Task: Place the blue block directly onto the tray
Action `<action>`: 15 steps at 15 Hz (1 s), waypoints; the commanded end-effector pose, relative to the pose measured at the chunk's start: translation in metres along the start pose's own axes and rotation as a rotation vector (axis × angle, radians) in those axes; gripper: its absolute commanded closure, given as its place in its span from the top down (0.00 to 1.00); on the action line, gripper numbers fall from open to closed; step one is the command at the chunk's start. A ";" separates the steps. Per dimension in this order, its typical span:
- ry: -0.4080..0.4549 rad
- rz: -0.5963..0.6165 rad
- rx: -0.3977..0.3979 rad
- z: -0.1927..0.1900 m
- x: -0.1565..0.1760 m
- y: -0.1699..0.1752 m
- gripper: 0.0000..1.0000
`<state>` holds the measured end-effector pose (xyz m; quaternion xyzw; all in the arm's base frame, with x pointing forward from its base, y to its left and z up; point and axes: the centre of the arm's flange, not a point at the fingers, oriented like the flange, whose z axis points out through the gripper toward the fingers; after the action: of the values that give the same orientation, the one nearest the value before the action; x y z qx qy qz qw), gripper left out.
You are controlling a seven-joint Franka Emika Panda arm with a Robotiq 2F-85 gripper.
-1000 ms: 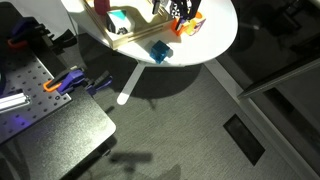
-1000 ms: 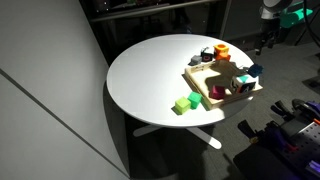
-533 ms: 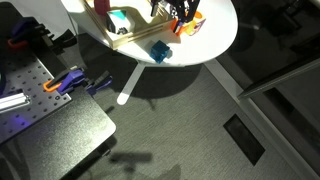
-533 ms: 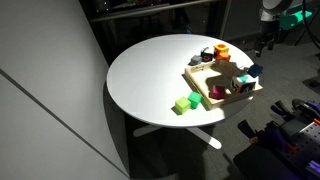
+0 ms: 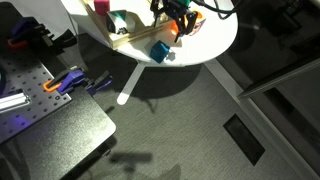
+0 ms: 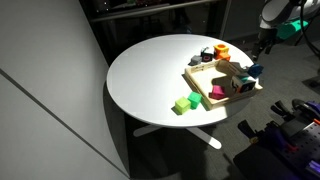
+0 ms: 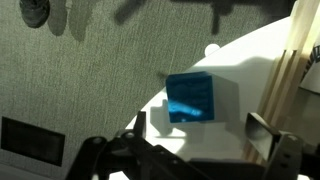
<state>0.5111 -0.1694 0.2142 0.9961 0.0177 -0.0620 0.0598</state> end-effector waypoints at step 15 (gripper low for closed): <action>0.017 -0.014 0.005 0.063 0.000 0.000 1.00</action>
<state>0.5001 -0.1704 0.1566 0.9962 0.0226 -0.0604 0.0589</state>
